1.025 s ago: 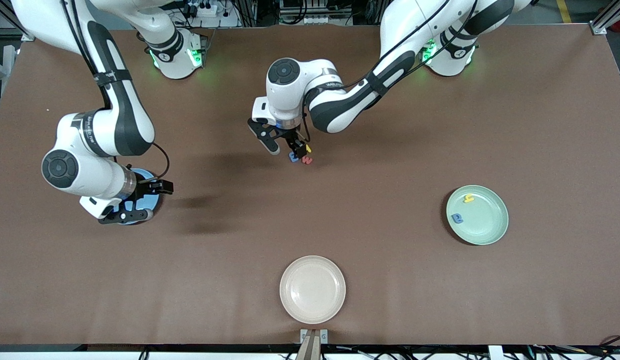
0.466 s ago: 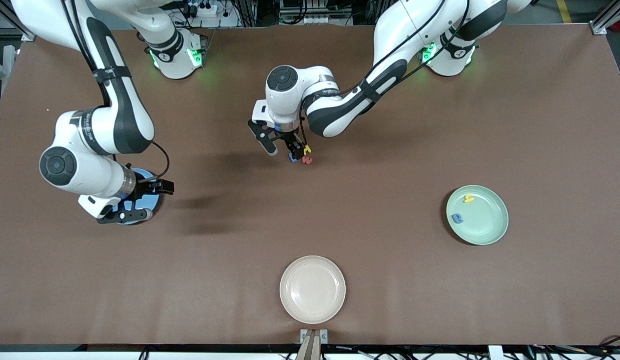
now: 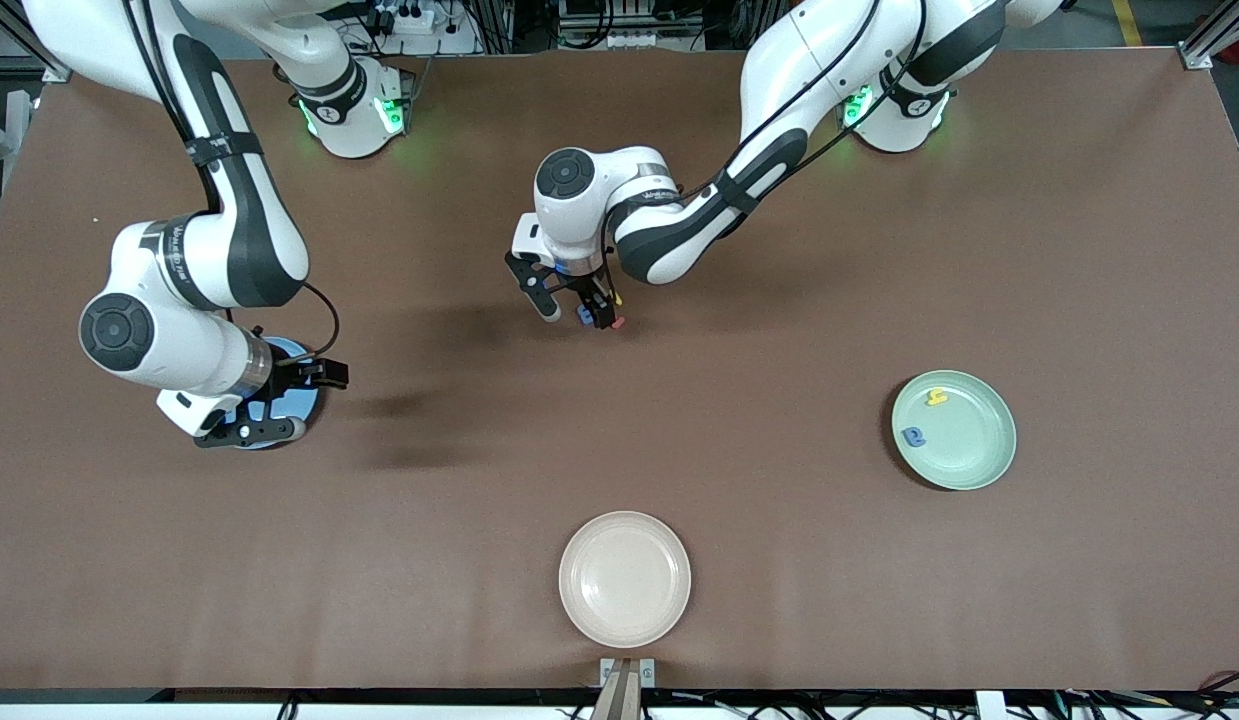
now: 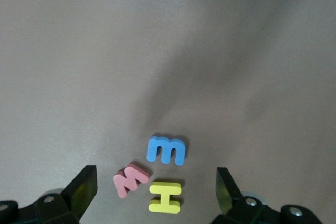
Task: Sort uppercase to blue plate, lowercase to green plate
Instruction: 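Lower the open left gripper around the blue foam m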
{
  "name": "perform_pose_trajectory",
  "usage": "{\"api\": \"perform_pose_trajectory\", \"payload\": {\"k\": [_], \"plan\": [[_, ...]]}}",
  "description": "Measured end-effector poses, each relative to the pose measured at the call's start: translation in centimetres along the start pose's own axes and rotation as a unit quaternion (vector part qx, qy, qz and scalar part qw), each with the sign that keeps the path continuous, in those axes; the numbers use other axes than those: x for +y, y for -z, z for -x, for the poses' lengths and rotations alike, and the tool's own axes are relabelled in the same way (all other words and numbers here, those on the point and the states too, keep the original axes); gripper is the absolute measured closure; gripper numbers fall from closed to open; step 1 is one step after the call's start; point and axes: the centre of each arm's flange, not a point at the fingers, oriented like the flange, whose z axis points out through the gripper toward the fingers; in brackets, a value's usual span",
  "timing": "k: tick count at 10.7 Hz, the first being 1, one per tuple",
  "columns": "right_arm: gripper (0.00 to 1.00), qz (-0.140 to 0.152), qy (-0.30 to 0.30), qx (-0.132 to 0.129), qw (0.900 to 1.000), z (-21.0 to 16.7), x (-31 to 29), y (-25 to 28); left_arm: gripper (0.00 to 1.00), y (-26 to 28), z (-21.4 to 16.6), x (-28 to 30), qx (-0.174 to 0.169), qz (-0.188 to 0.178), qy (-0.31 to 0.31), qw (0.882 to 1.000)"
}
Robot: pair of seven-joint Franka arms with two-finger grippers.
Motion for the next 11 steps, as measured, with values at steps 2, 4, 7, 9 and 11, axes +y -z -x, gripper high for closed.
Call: {"api": "perform_pose_trajectory", "payload": {"k": [2, 4, 7, 9, 11], "plan": [[0.0, 0.0, 0.0, -0.001, 1.0, 0.0, -0.1, 0.0, 0.02, -0.5, 0.1, 0.5, -0.004, 0.0, -0.003, 1.0], [0.0, 0.0, 0.002, -0.003, 1.0, 0.1, -0.2, -0.1, 0.06, -1.0, 0.2, 0.6, -0.007, 0.002, -0.004, 1.0], [0.0, 0.0, 0.002, -0.004, 1.0, 0.1, -0.3, -0.1, 0.14, -1.0, 0.1, 0.5, -0.006, 0.001, -0.003, 1.0], [0.0, 0.0, 0.002, -0.005, 1.0, 0.1, -0.3, -0.1, 0.13, -1.0, 0.1, 0.5, -0.006, 0.001, -0.003, 1.0], [0.0, 0.0, 0.002, -0.005, 1.0, 0.1, -0.3, -0.1, 0.13, -1.3, 0.2, 0.0, -0.008, -0.003, 0.0, 1.0]]}}
